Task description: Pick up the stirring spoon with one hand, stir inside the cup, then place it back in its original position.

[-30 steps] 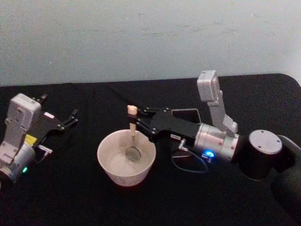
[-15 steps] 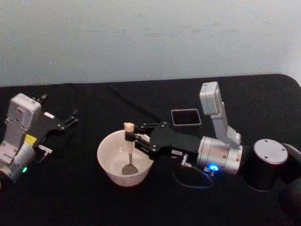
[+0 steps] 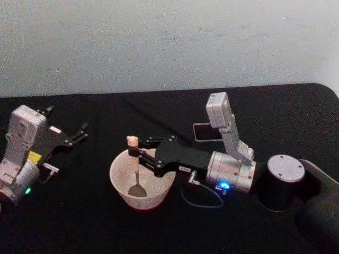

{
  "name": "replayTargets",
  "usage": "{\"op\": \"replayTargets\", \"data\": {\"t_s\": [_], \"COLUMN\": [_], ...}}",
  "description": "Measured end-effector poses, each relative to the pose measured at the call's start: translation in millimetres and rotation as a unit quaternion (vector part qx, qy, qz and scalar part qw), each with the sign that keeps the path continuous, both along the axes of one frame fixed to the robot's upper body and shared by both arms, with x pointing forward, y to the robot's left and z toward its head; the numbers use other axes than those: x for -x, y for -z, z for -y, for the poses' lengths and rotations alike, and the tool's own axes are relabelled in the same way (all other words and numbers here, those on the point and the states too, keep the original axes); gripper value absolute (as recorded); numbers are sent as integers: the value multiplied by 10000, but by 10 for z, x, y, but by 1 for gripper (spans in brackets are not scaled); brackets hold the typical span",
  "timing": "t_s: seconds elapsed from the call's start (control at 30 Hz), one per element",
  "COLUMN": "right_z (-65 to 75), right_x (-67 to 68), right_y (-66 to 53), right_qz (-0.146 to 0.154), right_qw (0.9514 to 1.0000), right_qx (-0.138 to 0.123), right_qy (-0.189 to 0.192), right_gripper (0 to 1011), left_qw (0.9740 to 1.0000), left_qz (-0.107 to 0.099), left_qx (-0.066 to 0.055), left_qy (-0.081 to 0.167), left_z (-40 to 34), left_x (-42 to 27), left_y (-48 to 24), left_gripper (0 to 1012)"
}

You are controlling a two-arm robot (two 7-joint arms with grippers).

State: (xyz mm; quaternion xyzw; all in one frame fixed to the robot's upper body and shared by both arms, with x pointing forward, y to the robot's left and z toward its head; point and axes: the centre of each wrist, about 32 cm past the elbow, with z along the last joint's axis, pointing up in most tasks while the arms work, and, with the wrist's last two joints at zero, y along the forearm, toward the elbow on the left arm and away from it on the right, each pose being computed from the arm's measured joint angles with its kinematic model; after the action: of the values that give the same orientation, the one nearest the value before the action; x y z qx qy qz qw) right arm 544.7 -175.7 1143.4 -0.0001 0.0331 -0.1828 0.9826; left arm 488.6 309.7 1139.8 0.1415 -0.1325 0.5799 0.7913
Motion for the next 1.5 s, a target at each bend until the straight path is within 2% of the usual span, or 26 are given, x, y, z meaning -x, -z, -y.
{"op": "replayTargets", "data": {"t_s": [0.23, 0.57, 0.9, 1.13, 1.33, 1.5], "right_z": [0, 104, 226, 294, 262, 197], "right_x": [-81, -147, -45, 61, 126, 129], "right_y": [31, -1, -75, -115, -128, -134], "right_qz": [28, 85, 126, 103, 73, 66], "right_qw": [9997, 9985, 9984, 9991, 9998, 10000], "right_qx": [101, 103, 84, 66, 22, -19], "right_qy": [241, 540, 539, 403, 191, 53], "right_gripper": [207, 207, 207, 205, 205, 205], "left_qw": [10000, 10000, 10000, 10000, 10000, 10000], "left_qz": [0, 0, 0, 0, 0, 0], "left_qx": [0, 1, 0, 0, 0, 0], "left_qy": [0, 0, 0, 0, 0, 0], "left_z": [0, 0, 0, 0, 0, 0], "left_x": [0, 0, 0, 0, 0, 0], "left_y": [0, 0, 0, 0, 0, 0], "left_gripper": [1001, 1001, 1001, 1002, 1001, 1001]}}
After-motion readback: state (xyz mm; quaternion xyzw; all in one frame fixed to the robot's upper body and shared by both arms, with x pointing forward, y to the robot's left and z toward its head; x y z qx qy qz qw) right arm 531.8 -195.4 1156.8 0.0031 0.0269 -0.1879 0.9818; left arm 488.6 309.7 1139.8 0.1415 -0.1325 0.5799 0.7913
